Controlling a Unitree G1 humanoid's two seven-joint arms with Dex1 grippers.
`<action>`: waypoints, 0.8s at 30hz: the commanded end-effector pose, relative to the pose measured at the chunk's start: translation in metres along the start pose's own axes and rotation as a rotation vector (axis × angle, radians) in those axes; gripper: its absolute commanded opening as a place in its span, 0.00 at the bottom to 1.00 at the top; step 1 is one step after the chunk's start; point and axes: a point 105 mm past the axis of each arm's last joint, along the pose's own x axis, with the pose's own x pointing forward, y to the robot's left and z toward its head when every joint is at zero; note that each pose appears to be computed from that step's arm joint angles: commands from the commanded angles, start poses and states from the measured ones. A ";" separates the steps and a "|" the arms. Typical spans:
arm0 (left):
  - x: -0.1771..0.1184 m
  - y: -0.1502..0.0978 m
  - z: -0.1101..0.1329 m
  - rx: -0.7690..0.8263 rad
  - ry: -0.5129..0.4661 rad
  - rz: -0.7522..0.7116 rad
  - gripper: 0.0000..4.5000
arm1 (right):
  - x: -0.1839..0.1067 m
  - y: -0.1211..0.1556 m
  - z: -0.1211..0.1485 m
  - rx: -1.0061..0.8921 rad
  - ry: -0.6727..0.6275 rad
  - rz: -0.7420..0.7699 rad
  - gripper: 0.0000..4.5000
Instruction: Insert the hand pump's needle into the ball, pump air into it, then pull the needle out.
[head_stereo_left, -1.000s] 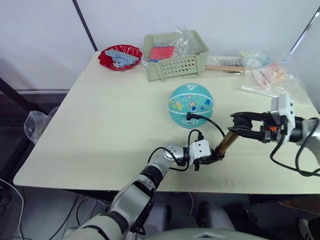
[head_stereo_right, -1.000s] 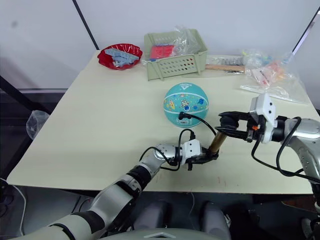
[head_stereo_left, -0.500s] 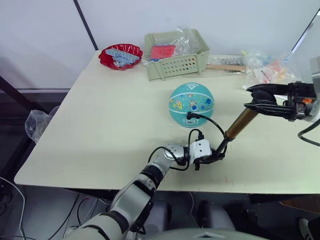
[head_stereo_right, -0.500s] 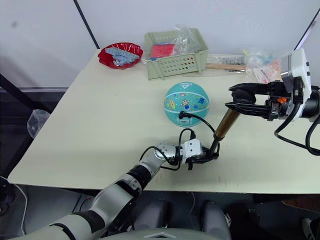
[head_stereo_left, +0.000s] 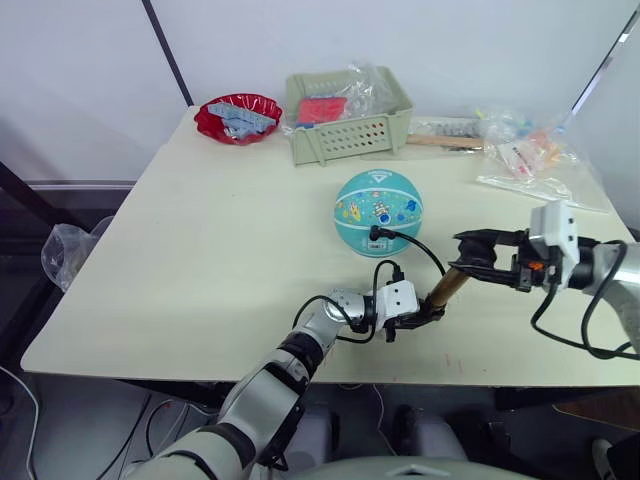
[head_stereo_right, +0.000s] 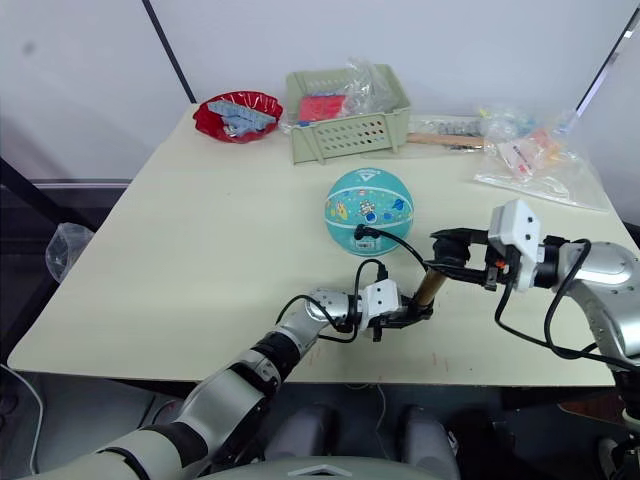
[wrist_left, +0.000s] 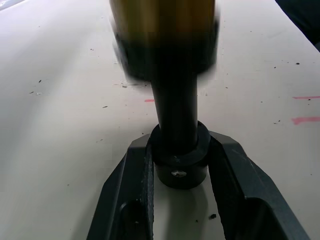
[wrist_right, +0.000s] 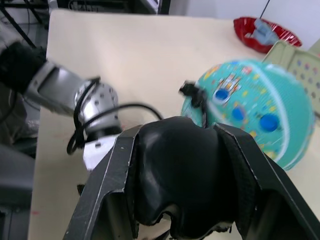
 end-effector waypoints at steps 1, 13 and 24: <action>-0.023 -0.040 -0.077 -0.165 0.279 -0.090 0.24 | 0.000 0.008 -0.044 0.070 0.140 -0.012 0.36; -0.023 -0.039 -0.076 -0.157 0.281 -0.098 0.24 | -0.013 -0.015 0.016 0.026 0.022 -0.030 0.36; -0.022 -0.038 -0.074 -0.150 0.280 -0.106 0.24 | -0.035 -0.029 0.087 -0.029 -0.064 -0.034 0.36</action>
